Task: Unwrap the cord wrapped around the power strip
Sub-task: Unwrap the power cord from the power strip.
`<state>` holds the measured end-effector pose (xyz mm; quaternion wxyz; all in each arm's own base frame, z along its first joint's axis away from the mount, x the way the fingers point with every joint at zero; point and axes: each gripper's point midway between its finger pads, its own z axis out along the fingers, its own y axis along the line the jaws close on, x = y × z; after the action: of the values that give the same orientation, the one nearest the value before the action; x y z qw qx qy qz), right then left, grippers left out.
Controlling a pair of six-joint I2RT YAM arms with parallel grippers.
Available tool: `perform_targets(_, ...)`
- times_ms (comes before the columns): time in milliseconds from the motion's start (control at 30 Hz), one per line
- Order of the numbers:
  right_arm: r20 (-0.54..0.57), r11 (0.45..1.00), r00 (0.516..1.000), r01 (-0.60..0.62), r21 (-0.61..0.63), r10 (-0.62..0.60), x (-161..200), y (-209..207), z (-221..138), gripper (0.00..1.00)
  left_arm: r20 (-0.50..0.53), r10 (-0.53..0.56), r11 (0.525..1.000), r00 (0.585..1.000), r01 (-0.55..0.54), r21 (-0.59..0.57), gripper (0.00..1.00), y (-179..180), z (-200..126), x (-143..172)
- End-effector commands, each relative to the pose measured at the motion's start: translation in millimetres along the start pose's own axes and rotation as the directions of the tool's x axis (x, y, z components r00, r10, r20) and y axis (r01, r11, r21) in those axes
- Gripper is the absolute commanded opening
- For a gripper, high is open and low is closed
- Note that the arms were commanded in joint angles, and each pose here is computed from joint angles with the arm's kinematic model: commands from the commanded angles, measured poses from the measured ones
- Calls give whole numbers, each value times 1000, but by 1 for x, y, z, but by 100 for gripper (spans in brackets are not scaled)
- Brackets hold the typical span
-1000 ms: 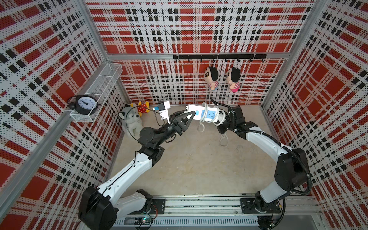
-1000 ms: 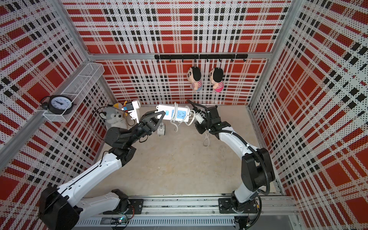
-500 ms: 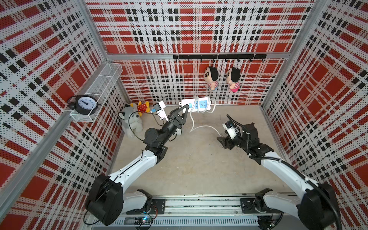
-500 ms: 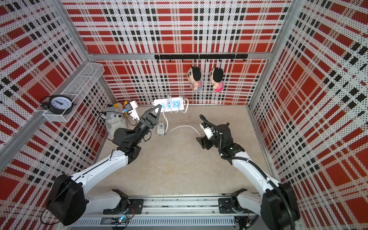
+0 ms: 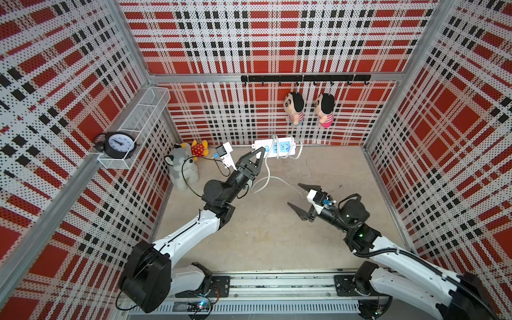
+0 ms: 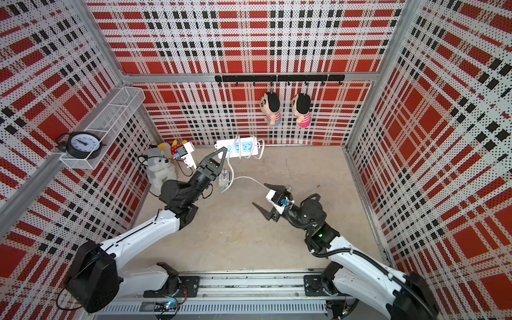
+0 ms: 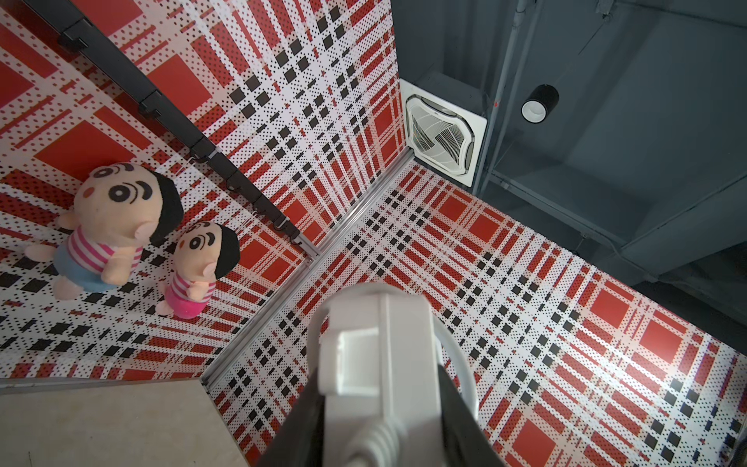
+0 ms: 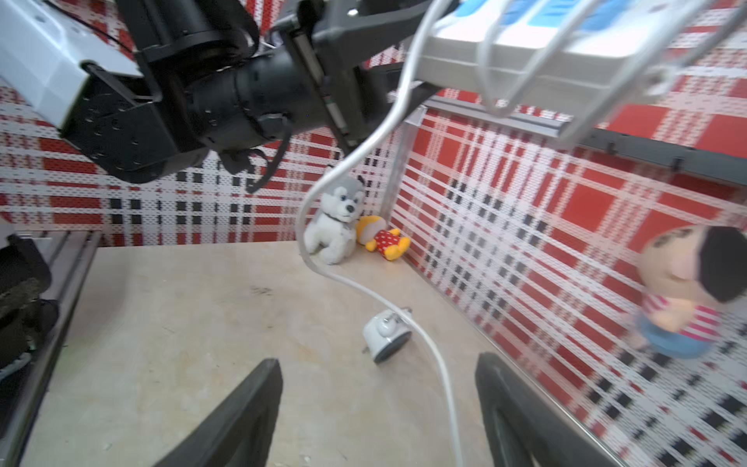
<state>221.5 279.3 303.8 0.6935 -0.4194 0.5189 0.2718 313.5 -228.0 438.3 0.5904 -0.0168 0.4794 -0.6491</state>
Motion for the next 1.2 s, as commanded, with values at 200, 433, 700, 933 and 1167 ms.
perform_targets(200,272,991,953,-134,-21,135,-37,24,53,78,46,-4,998,999,0,66,0,-28,2,-10)
perform_targets(433,351,967,902,-249,-46,249,-38,21,81,76,43,-3,996,999,-1,85,0,-36,4,-9)
perform_targets(700,411,933,847,-359,-26,337,-27,11,102,50,39,-4,997,999,1,75,0,-33,-1,-6)
perform_targets(933,391,926,843,-372,-71,369,-14,21,110,0,44,2,998,999,-5,69,0,-32,-3,-8)
perform_targets(1167,372,937,863,-343,-65,342,-8,28,83,0,59,19,999,998,-22,38,0,-23,-6,-15)
